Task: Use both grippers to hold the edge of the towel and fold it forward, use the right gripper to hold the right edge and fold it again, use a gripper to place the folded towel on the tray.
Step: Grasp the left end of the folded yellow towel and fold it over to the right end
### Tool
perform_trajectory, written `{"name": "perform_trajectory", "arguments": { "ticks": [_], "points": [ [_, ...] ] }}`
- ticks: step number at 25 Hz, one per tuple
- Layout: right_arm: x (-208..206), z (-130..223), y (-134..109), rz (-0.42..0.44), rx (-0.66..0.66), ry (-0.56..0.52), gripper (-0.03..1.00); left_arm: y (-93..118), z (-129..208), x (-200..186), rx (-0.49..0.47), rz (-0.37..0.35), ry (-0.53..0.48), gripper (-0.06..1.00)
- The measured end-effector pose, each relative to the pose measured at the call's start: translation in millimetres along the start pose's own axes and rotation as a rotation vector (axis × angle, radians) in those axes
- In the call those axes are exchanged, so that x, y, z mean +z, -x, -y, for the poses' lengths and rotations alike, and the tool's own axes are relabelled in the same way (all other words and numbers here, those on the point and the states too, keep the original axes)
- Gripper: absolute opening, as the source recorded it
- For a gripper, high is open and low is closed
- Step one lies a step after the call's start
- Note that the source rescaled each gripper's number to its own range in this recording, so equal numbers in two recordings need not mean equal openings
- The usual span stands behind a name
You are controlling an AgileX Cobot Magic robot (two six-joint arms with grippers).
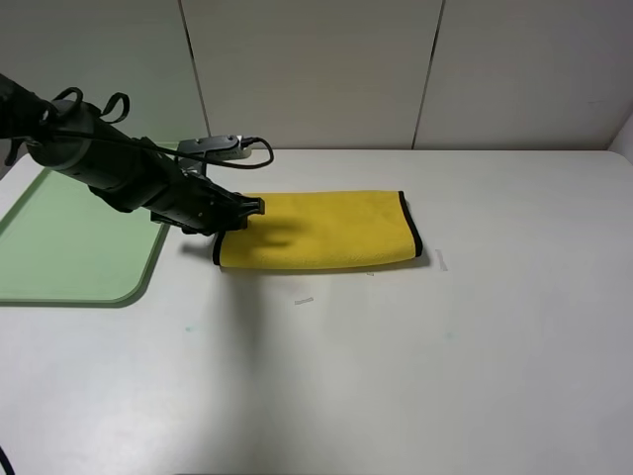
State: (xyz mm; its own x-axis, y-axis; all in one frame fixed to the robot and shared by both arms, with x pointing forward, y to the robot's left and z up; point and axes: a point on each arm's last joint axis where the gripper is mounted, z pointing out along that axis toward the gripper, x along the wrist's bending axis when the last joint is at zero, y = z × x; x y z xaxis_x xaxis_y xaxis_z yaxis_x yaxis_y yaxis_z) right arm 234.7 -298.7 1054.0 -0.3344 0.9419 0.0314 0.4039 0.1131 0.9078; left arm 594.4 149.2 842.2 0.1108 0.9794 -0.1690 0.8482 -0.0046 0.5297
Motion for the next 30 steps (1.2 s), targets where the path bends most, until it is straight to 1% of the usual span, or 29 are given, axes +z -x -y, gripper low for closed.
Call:
{"name": "perform_trajectory", "arguments": {
  "ticks": [5, 10, 21, 30],
  "points": [
    [0.0, 0.0, 0.0, 0.0, 0.0, 0.0, 1.0, 8.9, 0.5, 5.7, 0.031, 0.007, 0.006, 0.21],
    [0.0, 0.0, -0.1, -0.002, 0.001, 0.0, 1.0, 13.5, 1.3, 7.7, 0.044, 0.008, 0.013, 0.04],
    [0.0, 0.0, -0.2, -0.002, 0.001, 0.0, 1.0, 14.8, 0.6, 6.2, 0.065, 0.012, 0.015, 0.03],
    [0.0, 0.0, -0.2, -0.002, 0.001, 0.0, 1.0, 23.0, 0.3, -8.5, 0.094, 0.081, -0.037, 0.03]
  ]
}}
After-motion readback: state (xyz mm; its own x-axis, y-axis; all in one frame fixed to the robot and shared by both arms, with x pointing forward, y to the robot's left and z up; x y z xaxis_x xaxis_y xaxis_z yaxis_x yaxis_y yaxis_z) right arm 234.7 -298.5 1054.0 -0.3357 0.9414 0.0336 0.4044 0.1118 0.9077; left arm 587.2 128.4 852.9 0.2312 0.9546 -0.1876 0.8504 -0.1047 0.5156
